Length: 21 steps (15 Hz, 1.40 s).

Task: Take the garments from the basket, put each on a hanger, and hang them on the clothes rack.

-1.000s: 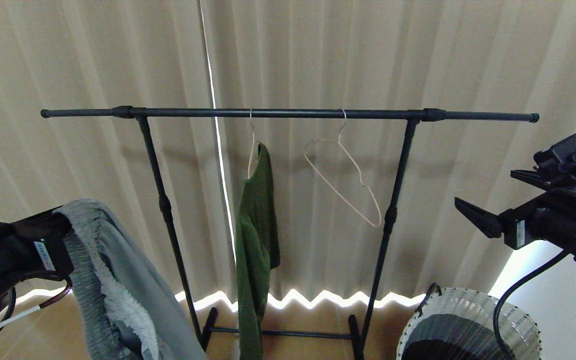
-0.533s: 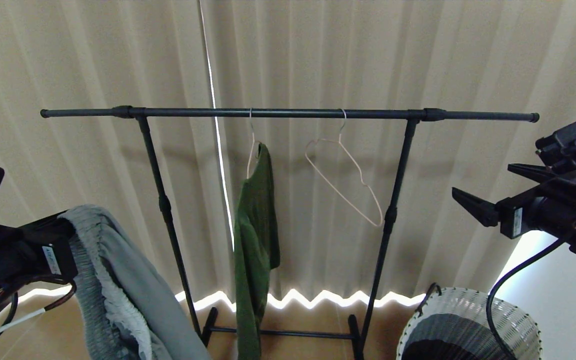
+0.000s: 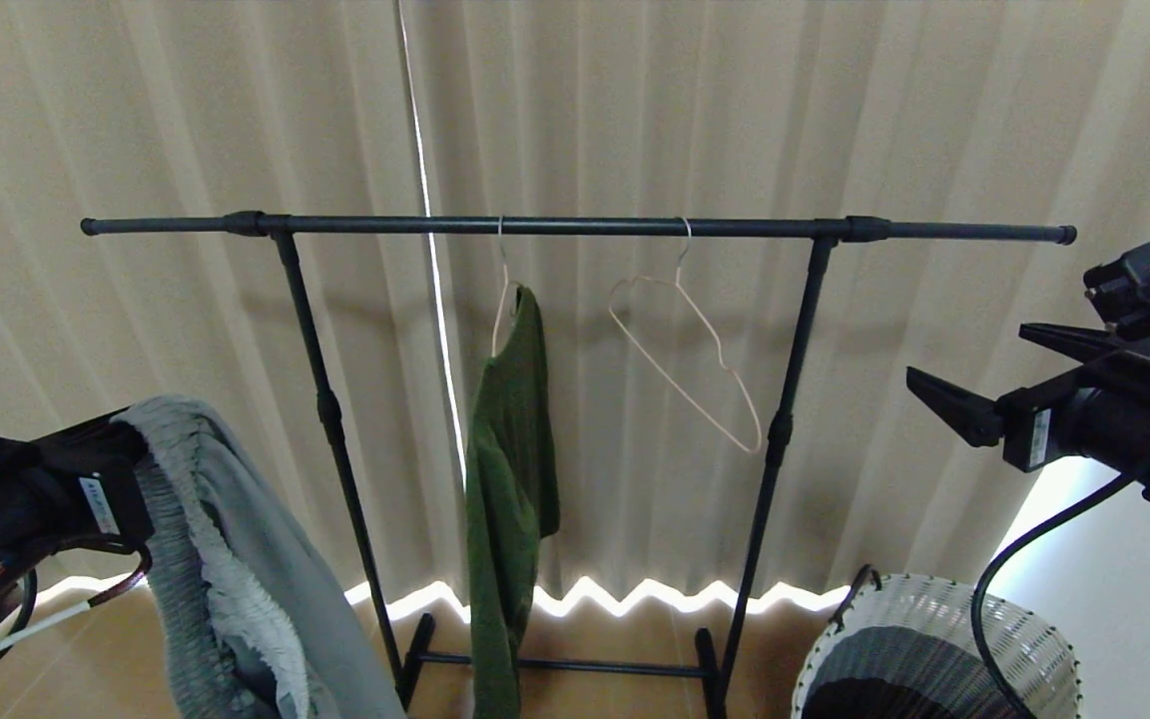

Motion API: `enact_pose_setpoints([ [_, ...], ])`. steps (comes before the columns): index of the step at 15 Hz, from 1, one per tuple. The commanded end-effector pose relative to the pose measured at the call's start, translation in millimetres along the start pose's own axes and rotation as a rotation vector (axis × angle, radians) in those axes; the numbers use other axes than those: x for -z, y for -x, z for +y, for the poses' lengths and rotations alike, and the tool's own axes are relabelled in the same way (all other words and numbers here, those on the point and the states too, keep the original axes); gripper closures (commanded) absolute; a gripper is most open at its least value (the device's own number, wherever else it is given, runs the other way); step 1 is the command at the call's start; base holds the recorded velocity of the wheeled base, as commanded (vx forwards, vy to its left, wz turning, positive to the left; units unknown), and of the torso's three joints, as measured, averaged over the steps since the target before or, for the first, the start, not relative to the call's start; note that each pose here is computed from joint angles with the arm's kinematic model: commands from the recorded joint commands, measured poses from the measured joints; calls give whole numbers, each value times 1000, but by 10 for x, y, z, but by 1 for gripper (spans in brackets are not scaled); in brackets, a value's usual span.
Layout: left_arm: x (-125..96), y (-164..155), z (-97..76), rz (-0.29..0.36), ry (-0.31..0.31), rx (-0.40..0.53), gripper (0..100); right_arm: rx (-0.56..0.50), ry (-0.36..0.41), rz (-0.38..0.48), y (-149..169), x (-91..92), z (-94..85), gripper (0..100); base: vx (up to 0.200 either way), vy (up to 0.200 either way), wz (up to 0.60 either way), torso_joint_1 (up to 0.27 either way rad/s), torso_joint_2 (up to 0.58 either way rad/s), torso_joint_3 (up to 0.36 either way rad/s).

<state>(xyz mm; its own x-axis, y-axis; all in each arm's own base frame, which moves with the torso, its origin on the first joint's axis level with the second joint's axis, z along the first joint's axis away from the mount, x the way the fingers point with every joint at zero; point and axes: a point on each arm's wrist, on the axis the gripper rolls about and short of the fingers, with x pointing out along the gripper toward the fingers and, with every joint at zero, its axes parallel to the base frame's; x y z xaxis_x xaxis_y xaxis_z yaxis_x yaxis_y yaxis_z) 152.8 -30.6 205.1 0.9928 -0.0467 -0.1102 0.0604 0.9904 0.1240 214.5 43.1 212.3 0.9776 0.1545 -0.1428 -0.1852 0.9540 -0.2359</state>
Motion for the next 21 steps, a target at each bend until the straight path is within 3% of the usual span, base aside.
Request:
enact_pose_setpoints([
  [1, -5, 2, 1, -3, 0, -1, 100, 2, 0, -4, 16, -2, -2, 0, 0, 0, 0, 0, 0, 0],
  [3, -7, 5, 2, -5, 1, -1, 100, 0, 1, -4, 20, -1, 1, 0, 0, 0, 0, 0, 0, 0],
  [13, 13, 11, 1, 1, -1, 0, 100, -6, 1, 2, 6, 14, 6, 0, 0, 200, 0, 4, 2, 1],
  [21, 56, 3, -7, 19, -5, 3, 100, -19, 5, 124, -4, 115, 9, 0, 0, 0, 0, 0, 0, 0],
])
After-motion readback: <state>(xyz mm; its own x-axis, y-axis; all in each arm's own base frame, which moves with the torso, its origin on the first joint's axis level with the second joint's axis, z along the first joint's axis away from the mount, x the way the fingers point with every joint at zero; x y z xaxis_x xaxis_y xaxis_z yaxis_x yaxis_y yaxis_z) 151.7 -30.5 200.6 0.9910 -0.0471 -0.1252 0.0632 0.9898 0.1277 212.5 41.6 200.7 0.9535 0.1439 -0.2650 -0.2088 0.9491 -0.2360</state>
